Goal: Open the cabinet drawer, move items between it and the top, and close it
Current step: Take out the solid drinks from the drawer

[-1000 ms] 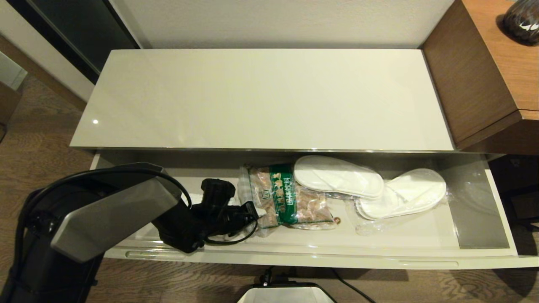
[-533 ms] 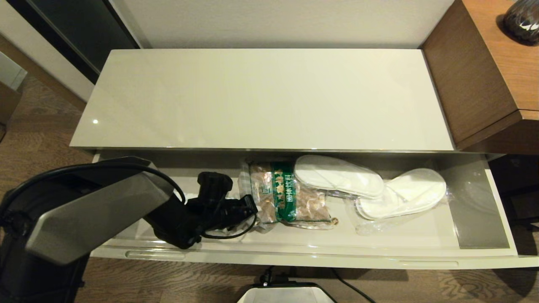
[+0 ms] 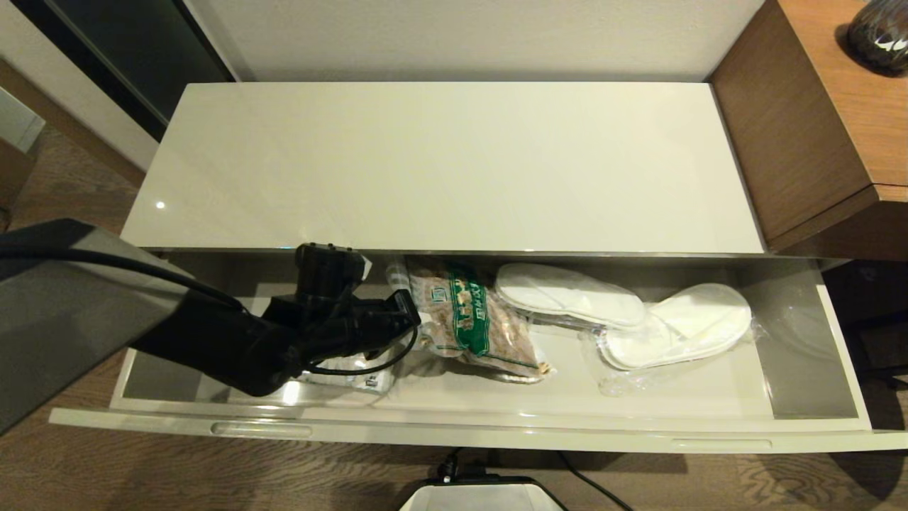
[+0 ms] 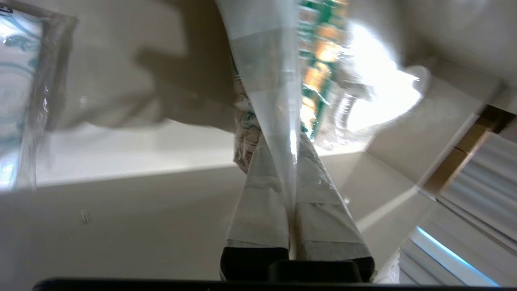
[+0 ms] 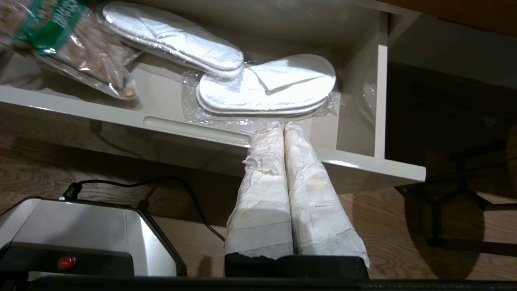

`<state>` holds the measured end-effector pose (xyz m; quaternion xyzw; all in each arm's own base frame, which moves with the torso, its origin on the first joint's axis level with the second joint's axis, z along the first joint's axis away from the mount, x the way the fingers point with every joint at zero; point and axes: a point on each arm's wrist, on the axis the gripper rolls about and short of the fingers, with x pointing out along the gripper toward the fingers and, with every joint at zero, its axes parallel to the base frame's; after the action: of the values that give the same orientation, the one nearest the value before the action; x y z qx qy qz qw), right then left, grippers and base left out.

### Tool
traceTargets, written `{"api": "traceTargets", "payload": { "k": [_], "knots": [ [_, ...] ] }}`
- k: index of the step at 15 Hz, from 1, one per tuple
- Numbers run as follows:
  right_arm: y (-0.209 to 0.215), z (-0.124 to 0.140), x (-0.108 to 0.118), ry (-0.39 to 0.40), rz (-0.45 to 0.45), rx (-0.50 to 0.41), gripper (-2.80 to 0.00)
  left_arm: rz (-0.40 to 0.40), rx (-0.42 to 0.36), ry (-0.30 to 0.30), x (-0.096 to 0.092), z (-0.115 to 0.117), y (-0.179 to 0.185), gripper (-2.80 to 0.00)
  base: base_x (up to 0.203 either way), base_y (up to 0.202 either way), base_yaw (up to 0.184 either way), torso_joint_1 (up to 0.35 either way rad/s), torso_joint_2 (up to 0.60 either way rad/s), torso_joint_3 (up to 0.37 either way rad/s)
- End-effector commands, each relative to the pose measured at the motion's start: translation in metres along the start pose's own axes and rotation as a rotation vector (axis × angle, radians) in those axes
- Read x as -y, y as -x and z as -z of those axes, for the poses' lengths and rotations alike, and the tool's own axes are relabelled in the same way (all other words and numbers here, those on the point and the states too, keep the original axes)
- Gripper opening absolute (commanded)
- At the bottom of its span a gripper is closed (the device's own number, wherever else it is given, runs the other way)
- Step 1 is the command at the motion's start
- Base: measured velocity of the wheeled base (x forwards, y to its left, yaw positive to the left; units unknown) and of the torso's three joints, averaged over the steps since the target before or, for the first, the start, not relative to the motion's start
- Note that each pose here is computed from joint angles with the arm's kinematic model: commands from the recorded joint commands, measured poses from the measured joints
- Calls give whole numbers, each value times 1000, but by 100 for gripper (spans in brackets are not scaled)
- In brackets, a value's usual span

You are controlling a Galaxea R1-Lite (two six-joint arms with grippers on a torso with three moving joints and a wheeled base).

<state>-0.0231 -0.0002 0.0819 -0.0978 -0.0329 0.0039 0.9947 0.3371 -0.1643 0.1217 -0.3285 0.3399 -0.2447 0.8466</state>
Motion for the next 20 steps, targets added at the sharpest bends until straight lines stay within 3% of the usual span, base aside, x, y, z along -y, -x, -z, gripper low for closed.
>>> {"api": "traceTargets", "payload": {
  "k": [1, 6, 15, 20],
  "knots": [
    [2, 1, 0, 2, 3, 21, -280, 52, 26, -44, 31, -7, 33, -280, 0, 0, 0, 0, 0, 0],
    [2, 1, 0, 2, 3, 21, -280, 73, 11, -70, 49, -3, 51, -280, 0, 0, 0, 0, 0, 0],
    [2, 1, 0, 2, 3, 21, -280, 140, 13, -113, 93, -3, 123, -280, 0, 0, 0, 0, 0, 0],
    [2, 1, 0, 2, 3, 21, -280, 192, 60, -137, 130, -27, 151, -280, 0, 0, 0, 0, 0, 0]
  ]
}}
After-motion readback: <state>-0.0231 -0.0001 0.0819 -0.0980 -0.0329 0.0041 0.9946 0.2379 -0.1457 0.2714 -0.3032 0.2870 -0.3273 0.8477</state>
